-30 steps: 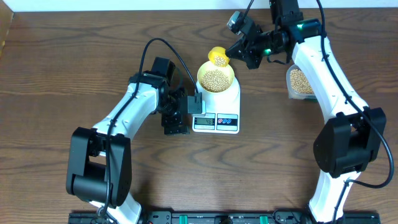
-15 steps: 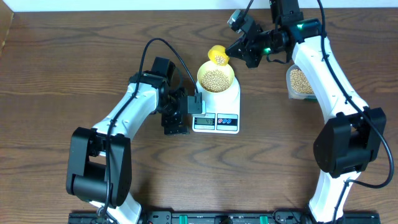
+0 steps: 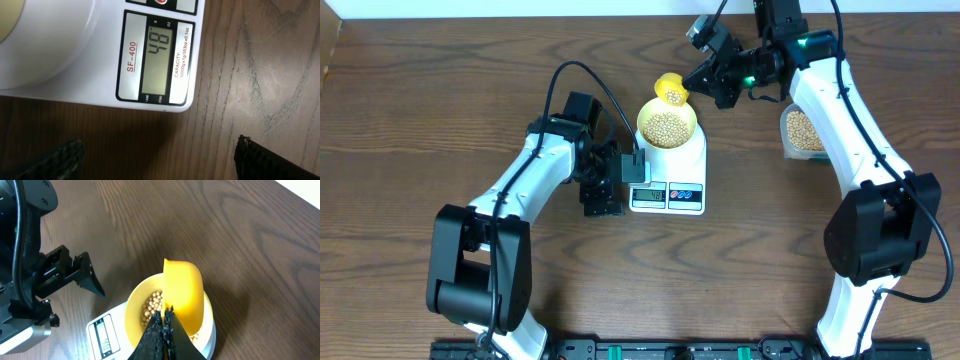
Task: Scoop item into bowl and weigh 50g on scale
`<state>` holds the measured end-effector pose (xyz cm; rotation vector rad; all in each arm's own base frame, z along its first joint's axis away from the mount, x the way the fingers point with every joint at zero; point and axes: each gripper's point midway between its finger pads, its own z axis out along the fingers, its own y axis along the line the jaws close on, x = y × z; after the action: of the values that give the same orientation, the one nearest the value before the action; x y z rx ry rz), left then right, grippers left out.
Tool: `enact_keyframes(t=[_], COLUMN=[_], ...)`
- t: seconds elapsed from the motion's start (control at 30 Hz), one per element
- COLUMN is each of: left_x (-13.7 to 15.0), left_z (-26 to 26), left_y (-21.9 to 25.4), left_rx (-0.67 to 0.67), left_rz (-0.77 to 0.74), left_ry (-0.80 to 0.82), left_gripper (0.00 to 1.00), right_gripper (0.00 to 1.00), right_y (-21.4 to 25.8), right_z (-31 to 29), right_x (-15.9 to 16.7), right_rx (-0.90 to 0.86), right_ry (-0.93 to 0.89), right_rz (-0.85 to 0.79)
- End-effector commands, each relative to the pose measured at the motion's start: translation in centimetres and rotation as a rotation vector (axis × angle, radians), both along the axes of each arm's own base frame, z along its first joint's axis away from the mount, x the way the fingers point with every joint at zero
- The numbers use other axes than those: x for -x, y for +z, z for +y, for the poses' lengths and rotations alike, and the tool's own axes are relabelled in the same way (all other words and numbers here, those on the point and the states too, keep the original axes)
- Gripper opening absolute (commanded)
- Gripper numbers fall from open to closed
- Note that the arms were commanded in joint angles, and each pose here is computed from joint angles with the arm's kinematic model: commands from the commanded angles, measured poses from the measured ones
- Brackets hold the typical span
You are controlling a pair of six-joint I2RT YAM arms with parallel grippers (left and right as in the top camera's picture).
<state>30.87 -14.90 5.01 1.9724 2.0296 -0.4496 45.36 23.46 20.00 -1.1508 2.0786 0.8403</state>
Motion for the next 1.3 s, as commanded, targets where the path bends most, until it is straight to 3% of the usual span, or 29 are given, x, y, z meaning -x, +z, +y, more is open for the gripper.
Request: enact_keyframes(t=[0.0, 1.0, 1.13, 1.27], left_x=[0.3, 0.3, 0.3, 0.3], left_z=[0.2, 0.2, 0.2, 0.2], left_y=[0.3, 0.3, 0.3, 0.3], left_rx=[-0.004, -0.004, -0.004, -0.004], left_rz=[-0.005, -0.005, -0.005, -0.005], left_ry=[0.003, 0.003, 0.003, 0.003], left_gripper=[0.98, 0.98, 0.98, 0.98], right_gripper=[0.01, 0.01, 0.01, 0.01], right_y=[1.1, 1.0, 0.7, 0.9], right_z=[0.2, 0.4, -0.2, 0.1], right_x=[0.3, 0.8, -0.5, -0.3], right_rx=[-0.022, -0.022, 0.010, -0.003], right_ry=[0.004, 0.047, -0.041, -0.015], right_rz=[-0.008, -0.021, -0.013, -0.026])
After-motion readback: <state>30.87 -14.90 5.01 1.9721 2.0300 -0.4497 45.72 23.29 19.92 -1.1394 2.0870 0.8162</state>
